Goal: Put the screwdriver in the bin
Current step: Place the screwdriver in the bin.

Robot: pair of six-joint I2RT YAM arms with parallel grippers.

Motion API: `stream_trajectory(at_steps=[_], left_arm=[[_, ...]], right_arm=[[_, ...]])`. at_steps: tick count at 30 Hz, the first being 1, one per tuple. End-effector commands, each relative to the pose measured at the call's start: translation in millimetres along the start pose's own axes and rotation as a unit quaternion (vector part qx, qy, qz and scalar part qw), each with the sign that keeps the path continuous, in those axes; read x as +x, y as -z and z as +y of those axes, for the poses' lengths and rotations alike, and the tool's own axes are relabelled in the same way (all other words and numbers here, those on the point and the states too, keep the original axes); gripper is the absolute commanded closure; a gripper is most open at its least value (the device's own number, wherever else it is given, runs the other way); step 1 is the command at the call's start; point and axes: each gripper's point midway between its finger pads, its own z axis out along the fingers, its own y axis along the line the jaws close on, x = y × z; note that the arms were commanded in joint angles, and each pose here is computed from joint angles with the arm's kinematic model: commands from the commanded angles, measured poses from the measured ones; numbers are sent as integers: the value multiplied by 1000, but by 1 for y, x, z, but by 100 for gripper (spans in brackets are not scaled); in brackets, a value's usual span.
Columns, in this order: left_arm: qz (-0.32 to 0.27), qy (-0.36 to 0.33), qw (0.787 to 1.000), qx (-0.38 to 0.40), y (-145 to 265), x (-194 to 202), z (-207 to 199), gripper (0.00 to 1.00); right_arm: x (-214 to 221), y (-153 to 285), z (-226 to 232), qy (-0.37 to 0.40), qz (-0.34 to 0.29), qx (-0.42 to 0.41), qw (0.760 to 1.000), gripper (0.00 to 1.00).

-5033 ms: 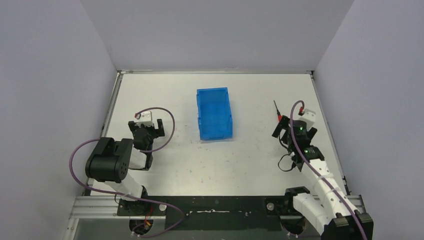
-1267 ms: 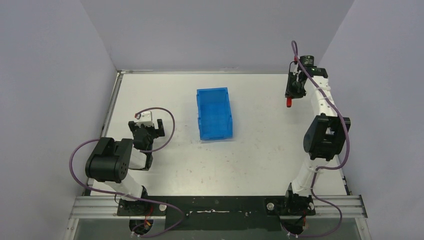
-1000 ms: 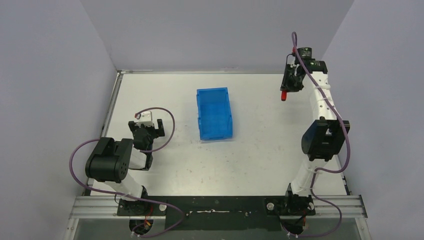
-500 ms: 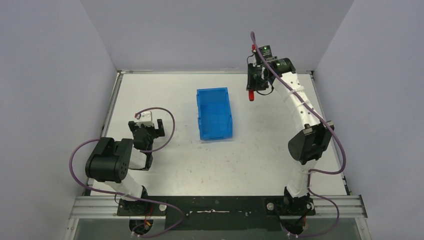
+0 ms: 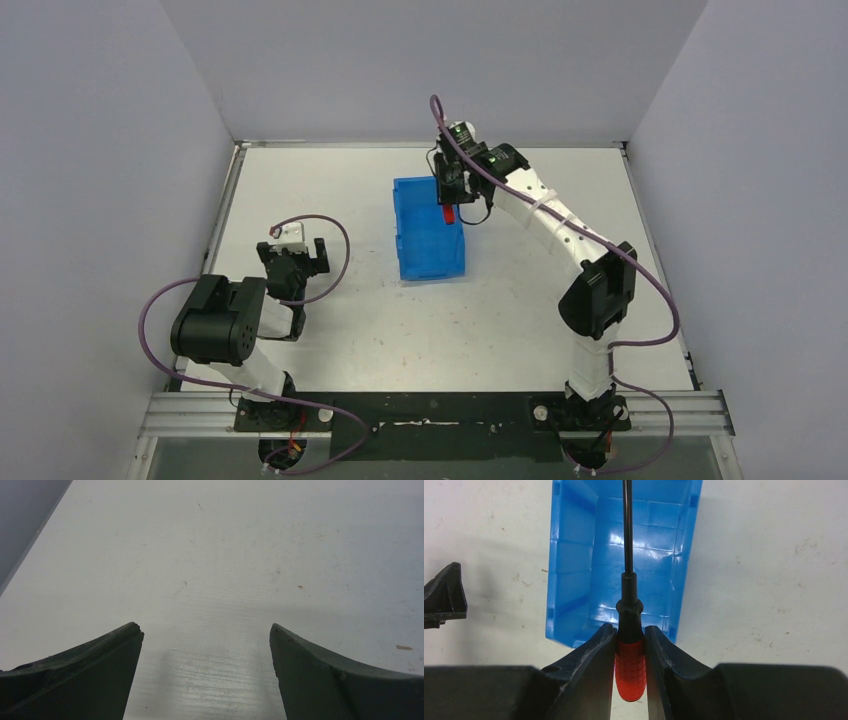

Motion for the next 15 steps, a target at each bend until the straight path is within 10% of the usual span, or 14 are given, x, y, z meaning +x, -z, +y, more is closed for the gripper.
stream_trajectory(at_steps=[1,15], left_arm=[[-26,11,1000,0,-3,-17,0,3],[-25,11,1000,0,-3,-16,0,3]], right_arm=[[-1,-17,14,-24,-28,9,999,100],[49,-69,32,-14,17,36,999,100]])
